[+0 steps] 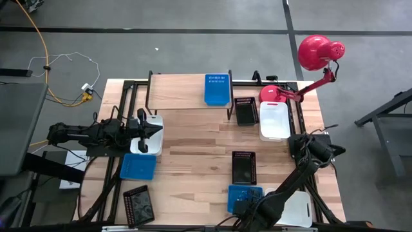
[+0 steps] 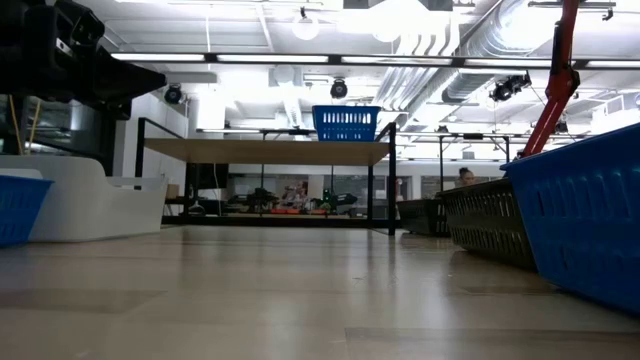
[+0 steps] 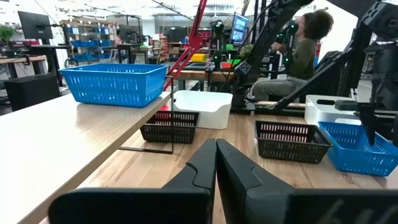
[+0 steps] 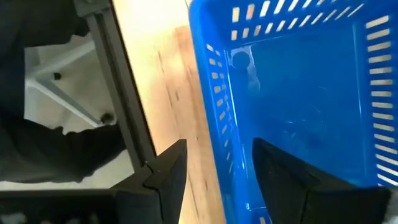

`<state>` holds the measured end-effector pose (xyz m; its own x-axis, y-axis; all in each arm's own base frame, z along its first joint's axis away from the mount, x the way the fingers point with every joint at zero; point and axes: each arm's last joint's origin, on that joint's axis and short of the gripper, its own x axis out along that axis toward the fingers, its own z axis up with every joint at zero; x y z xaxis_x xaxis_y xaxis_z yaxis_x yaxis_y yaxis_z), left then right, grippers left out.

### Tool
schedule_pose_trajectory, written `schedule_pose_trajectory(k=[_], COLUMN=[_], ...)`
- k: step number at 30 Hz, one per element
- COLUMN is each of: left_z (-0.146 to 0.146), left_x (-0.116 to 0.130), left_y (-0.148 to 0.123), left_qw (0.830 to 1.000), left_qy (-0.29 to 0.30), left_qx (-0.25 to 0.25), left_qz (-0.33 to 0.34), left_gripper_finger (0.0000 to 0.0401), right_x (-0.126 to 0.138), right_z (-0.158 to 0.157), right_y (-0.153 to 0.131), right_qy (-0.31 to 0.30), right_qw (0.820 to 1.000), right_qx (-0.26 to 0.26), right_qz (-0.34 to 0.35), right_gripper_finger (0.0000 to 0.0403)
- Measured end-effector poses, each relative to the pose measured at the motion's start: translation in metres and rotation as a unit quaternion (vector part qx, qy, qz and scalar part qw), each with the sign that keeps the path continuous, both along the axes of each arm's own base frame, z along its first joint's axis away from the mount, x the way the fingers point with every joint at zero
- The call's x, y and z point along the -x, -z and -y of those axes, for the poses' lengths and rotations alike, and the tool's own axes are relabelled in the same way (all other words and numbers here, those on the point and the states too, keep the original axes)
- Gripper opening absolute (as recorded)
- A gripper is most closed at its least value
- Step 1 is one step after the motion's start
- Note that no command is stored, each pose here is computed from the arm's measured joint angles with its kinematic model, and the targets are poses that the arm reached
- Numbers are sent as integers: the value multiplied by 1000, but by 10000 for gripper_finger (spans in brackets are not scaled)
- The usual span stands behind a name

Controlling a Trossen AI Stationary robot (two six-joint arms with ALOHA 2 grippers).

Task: Stack baskets on shelf by color
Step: Stack the bottom right blue bin on the blue bin on the shelf

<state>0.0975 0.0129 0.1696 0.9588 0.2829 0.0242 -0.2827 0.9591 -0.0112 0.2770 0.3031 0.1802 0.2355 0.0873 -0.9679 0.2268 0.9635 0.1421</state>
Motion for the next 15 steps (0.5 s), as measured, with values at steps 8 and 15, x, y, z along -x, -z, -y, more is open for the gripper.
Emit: schedule_pose_trajectory(k=[8,15], left_z=[0,0], left_x=[0,0], left_y=[0,0], left_qw=[1000,1000], left_qy=[0,0], left_qx=[0,0], left_qz=[0,0], left_gripper_finger=[1,1], right_x=[0,-1], right_z=[-2,-2], right_y=[10,10], right_qy=[-17,-36], right_qw=[1000,999], right_qx=[-1,-11], right_qz=[-23,-35], right_gripper_finger=[163,52])
